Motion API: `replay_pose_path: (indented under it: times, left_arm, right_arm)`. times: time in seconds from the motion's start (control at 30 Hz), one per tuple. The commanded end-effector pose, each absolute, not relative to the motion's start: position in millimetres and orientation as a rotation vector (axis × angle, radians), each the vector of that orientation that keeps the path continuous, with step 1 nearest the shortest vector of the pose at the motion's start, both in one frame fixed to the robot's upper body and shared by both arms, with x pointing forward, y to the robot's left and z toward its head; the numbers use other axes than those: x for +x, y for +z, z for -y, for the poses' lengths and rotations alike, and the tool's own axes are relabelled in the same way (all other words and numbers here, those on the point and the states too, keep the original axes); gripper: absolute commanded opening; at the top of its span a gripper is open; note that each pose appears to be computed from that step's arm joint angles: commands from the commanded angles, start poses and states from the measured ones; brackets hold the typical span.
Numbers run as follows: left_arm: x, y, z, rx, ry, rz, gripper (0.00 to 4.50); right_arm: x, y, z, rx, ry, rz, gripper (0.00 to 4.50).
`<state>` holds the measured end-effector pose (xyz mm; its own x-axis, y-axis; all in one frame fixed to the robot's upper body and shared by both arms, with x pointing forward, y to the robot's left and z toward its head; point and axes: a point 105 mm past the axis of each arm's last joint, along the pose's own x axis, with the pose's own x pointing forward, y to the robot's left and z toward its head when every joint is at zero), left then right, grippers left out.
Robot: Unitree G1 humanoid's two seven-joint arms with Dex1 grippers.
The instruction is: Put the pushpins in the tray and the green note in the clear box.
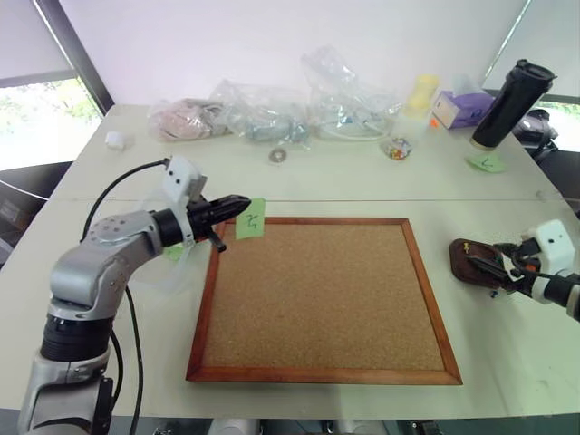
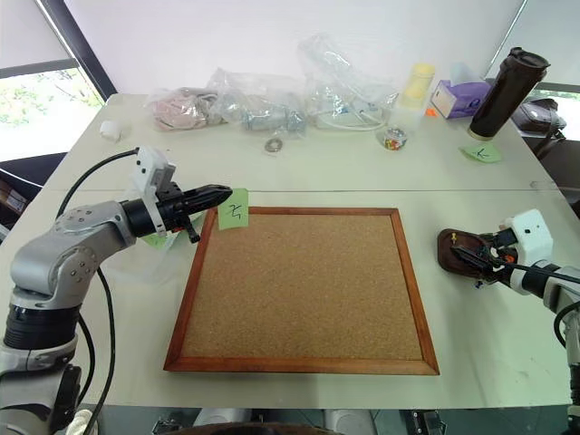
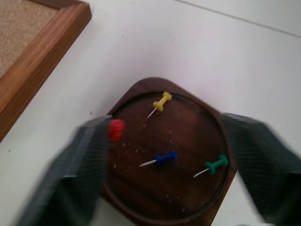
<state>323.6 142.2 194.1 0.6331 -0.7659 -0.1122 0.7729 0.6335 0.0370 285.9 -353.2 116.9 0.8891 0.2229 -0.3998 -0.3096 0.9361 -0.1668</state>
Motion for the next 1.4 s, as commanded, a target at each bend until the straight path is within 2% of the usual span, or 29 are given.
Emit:
replay_pose_path:
  times: [0.03,0.27,0.5,0.63,0.77,0.9,1.0,1.13,1.27,1.4]
  left_arm:
    - [327,214,-160,0.13,-0.835,-0.023,0.0]
    - [330,217,-167,0.14,-0.811,-0.013,0.0]
    - [330,218,-175,0.163,-0.786,-0.017,0.0]
    - [331,220,-183,0.181,-0.765,-0.017,0.0]
    - [335,230,-201,0.214,-0.708,0.003,0.0]
    - [337,233,-215,0.229,-0.667,-0.001,0.0]
    - [339,223,-230,0.246,-0.619,-0.035,0.0]
    - [341,209,-238,0.275,-0.597,-0.08,0.0]
    - [342,200,-247,0.3,-0.568,-0.109,0.0]
    - [341,191,-258,0.336,-0.545,-0.147,0.0]
  right_arm:
    - [290,129,353,-0.248,0.28,-0.34,4.47]
    - [292,115,366,-0.246,0.227,-0.363,4.47]
    - [293,107,361,-0.25,0.248,-0.369,4.47]
    - [293,111,360,-0.255,0.251,-0.36,4.47]
    - [296,139,347,-0.255,0.308,-0.29,4.47]
    - [295,156,314,-0.276,0.444,-0.265,4.47]
    - [290,178,245,-0.269,0.699,-0.214,4.47]
    - [271,189,172,-0.255,0.984,-0.185,4.47]
    - [259,194,131,-0.25,1.147,-0.171,4.47]
    - [253,199,110,-0.259,1.241,-0.156,4.47]
